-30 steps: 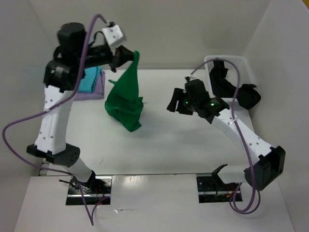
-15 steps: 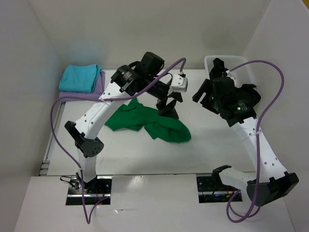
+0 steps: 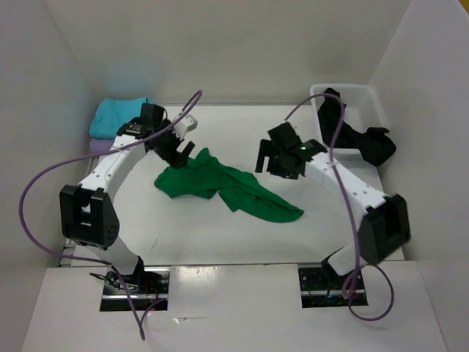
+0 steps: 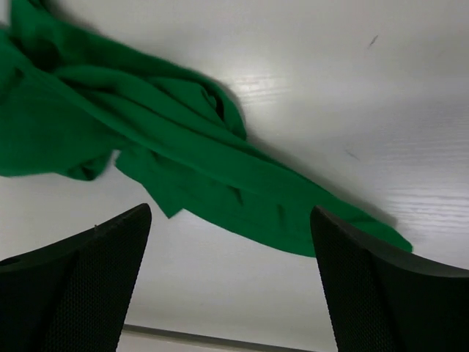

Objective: Fold and stack the t-shirts
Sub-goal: Flatten out the tshirt

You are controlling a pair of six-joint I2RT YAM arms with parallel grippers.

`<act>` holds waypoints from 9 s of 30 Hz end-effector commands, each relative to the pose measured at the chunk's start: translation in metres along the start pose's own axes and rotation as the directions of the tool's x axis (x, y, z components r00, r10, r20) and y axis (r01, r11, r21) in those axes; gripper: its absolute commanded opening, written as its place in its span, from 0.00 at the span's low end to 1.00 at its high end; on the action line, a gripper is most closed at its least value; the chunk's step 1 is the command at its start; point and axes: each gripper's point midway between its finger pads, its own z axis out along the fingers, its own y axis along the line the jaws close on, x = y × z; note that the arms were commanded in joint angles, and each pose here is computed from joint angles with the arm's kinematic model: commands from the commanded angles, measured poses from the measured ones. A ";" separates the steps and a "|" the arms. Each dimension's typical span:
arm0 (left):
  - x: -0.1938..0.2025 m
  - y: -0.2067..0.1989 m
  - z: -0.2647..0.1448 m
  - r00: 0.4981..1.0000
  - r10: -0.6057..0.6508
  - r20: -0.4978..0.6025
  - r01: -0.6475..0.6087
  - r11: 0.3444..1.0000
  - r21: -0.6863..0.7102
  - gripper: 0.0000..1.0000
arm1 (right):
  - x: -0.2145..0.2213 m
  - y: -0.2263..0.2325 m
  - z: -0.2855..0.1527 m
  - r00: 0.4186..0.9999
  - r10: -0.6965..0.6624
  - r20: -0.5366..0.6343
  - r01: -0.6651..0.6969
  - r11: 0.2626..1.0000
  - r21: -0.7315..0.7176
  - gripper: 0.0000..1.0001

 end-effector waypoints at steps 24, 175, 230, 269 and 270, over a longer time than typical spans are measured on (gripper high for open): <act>0.124 0.048 0.027 0.930 -0.323 -0.177 0.343 0.935 0.096 0.00 | 0.050 0.003 0.108 0.959 -0.194 -0.205 0.211 0.976 0.062 0.00; 0.200 0.084 -0.037 0.850 -0.505 -0.151 0.489 0.862 -0.134 0.00 | 0.050 0.183 0.088 0.894 -0.445 -0.049 0.434 0.889 -0.145 0.00; 0.155 0.002 -0.071 0.872 -0.469 -0.139 0.479 0.876 0.052 0.00 | 0.047 0.115 0.224 0.930 -0.303 -0.208 0.327 0.941 0.091 0.00; 0.206 -0.047 -0.022 0.803 -0.401 -0.442 0.519 0.834 0.187 0.00 | -0.069 0.114 0.269 0.975 -0.223 -0.025 0.224 0.971 0.078 0.93; 0.209 -0.047 -0.020 0.796 -0.400 -0.454 0.523 0.833 0.183 0.00 | -0.061 0.109 0.276 0.973 -0.226 -0.045 0.229 0.969 0.088 0.93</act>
